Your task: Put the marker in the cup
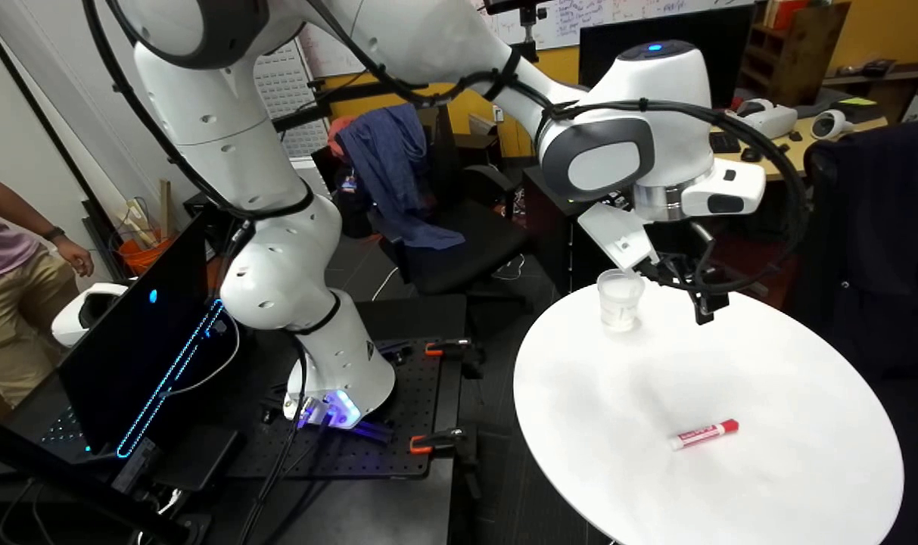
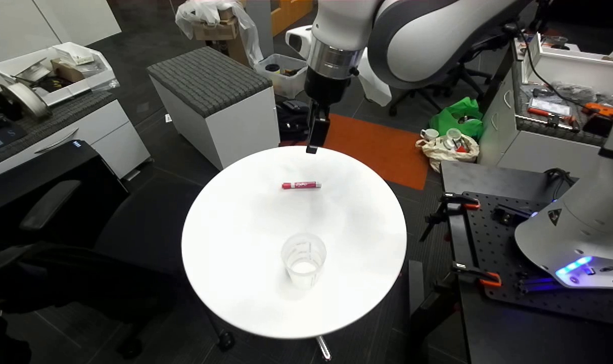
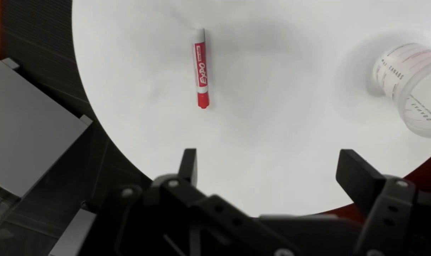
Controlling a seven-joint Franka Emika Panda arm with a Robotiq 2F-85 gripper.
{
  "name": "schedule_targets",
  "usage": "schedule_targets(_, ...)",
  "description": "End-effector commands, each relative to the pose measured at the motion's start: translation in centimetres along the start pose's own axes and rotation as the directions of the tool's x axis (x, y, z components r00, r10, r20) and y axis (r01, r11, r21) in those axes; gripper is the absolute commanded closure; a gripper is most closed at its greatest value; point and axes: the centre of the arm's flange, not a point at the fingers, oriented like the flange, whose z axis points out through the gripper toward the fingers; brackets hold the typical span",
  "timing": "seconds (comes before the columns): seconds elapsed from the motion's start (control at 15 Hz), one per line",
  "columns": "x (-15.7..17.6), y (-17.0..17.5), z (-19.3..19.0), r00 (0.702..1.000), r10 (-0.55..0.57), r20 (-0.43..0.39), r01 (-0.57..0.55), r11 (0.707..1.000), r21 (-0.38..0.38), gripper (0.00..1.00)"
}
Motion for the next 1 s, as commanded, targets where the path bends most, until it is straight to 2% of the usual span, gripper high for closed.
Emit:
schedule_targets(0.0,0.6,1.6,2.3,1.0,-0.02,0.008,0.02,0.998,0.055,0.0)
schedule_targets(0.93,1.3,5.1,12.0,0.993,0.058,0.106,-0.077,0.98,0.181,0.0)
